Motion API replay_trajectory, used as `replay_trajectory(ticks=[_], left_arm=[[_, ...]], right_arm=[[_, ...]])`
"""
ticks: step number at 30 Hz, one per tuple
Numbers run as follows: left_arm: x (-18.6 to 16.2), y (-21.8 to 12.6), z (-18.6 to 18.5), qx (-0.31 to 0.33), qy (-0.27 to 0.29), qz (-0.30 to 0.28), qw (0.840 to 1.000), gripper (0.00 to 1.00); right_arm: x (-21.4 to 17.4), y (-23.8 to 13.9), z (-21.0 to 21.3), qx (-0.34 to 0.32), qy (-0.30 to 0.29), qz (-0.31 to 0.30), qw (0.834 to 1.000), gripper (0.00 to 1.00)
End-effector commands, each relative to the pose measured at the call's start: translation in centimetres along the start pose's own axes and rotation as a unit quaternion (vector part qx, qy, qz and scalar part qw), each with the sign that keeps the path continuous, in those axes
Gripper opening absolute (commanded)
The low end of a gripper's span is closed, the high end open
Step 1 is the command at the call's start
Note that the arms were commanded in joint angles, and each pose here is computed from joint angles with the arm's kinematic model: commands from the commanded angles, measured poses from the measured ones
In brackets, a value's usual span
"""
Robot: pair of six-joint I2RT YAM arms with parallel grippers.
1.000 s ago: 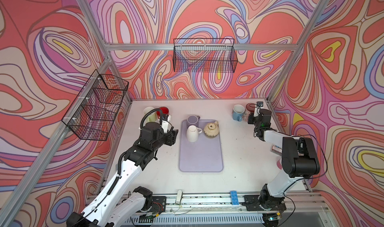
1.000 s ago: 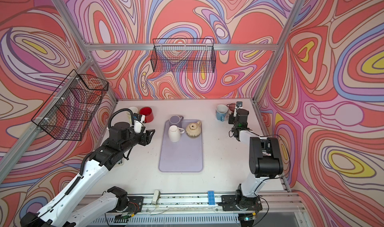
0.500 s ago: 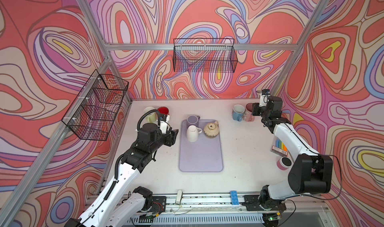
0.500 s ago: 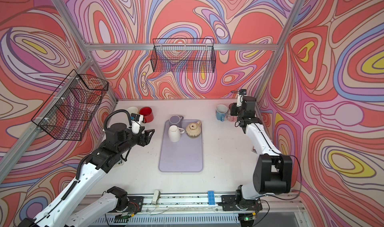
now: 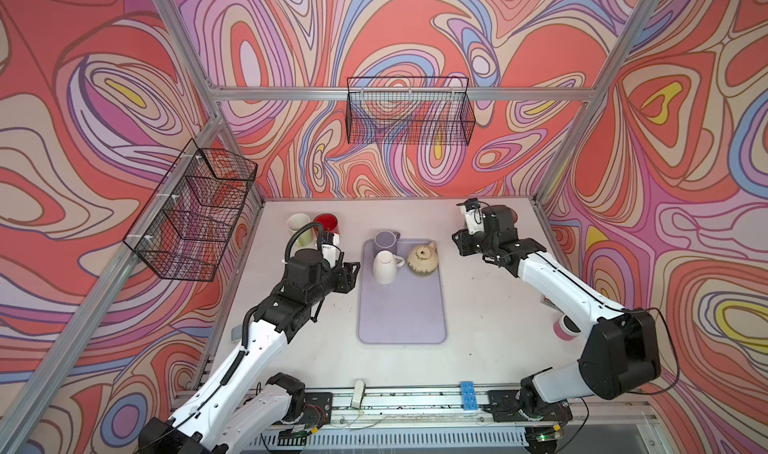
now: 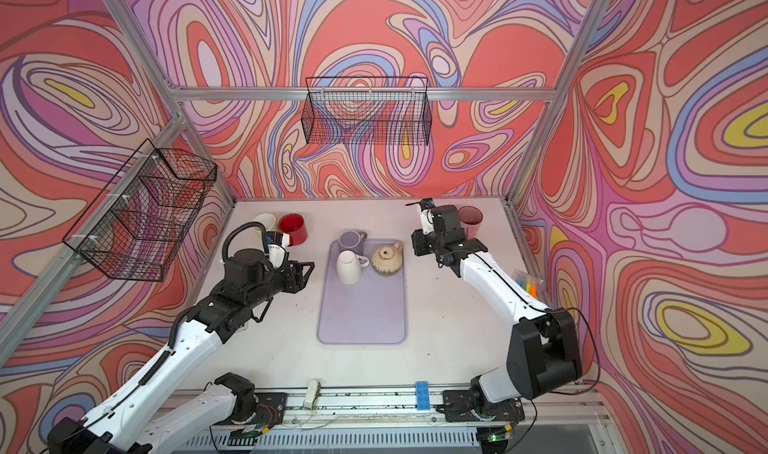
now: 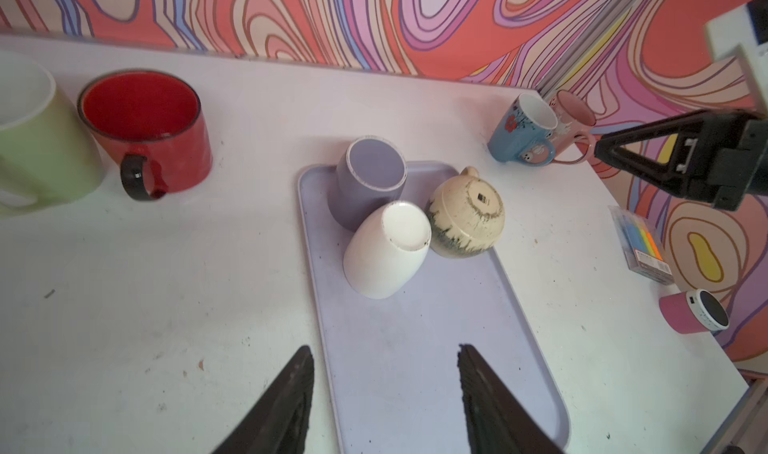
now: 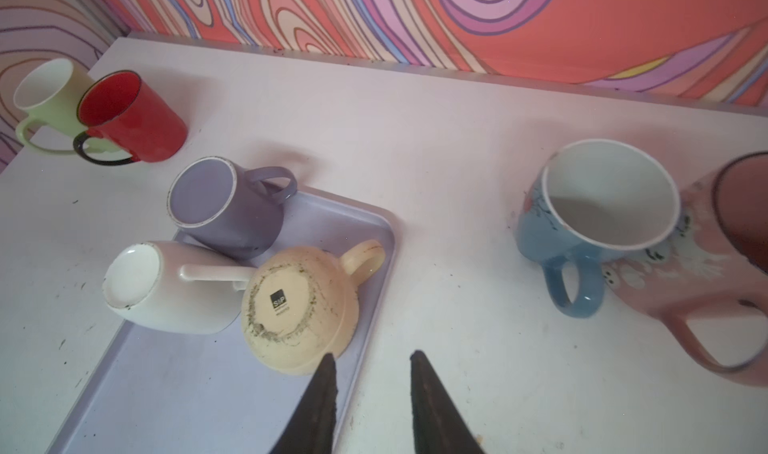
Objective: Turn the mug right side up
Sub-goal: 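Withdraw the right gripper and swing it over the tray toward the white mug, then lower the right gripper to the upside-down white mug's handle while the left gripper approaches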
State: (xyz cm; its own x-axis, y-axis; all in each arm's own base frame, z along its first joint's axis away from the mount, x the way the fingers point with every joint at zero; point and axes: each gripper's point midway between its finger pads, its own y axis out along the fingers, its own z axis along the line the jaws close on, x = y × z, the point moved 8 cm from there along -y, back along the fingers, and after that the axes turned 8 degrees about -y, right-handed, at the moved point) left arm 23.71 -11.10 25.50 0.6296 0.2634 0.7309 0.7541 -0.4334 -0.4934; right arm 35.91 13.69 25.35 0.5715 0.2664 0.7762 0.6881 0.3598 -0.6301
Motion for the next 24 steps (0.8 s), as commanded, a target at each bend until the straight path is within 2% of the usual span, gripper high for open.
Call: replay_trajectory(ticks=[1, 6, 12, 24], left_arm=[[-0.6, 1.3, -0.5, 0.001, -0.027, -0.006, 1.0, 0.56], [-2.4, 3.2, -1.3, 0.014, -0.016, 0.02, 1.0, 0.53], [-3.4, 5.0, -0.7, 0.027, -0.026, 0.029, 0.999, 0.49], [-4.4, 8.3, -0.1, 0.046, -0.031, 0.051, 0.997, 0.43]], right_arm=[[1.2, 1.7, 3.0, 0.027, -0.051, 0.023, 0.998, 0.28], [2.1, 5.3, 5.9, 0.058, -0.086, 0.042, 0.994, 0.2], [1.7, 10.1, 9.1, 0.065, -0.139, 0.067, 0.986, 0.19], [0.9, 13.8, 12.0, 0.077, -0.194, 0.089, 0.974, 0.15]])
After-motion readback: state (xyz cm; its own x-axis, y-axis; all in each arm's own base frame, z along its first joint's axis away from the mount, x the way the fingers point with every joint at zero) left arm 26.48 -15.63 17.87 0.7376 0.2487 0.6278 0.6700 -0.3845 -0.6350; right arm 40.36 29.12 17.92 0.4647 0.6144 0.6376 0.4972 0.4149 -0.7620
